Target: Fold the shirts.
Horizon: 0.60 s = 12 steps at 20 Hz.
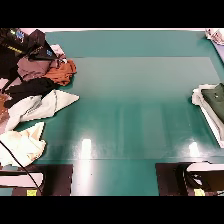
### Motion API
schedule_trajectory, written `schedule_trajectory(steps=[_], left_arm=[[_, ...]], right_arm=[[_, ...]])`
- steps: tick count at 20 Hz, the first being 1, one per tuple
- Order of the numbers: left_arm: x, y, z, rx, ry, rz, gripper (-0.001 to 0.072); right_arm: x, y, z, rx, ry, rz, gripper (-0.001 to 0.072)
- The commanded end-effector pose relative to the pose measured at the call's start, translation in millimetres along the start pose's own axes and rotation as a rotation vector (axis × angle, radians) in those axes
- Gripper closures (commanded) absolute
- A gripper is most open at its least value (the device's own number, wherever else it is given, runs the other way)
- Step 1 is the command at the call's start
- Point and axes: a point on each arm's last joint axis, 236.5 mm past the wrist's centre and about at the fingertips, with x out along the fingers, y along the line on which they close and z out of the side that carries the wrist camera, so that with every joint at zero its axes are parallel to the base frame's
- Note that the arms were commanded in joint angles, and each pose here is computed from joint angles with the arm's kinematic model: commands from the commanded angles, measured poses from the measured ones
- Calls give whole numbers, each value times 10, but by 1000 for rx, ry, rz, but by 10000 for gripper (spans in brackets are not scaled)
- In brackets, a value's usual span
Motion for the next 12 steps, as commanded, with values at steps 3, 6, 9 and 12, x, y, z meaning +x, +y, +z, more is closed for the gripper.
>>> schedule_trajectory(steps=[3, 6, 9, 12], left_arm=[[-7, 13, 25, 37, -12, 8, 490], [-198, -101, 172, 110, -125, 11, 490], [-588, -98, 177, 179, -308, 107, 491], [-690, 178, -214, 165, -427, 222, 491]], right_arm=[[-1053, 676, 110, -131, -310, 263, -8], [-2030, 1875, -419, -462, -464, 831, -1], [-2317, 2363, -1217, -779, -465, 1079, 47], [-1904, 2512, -1861, -909, -342, 1088, 48]])
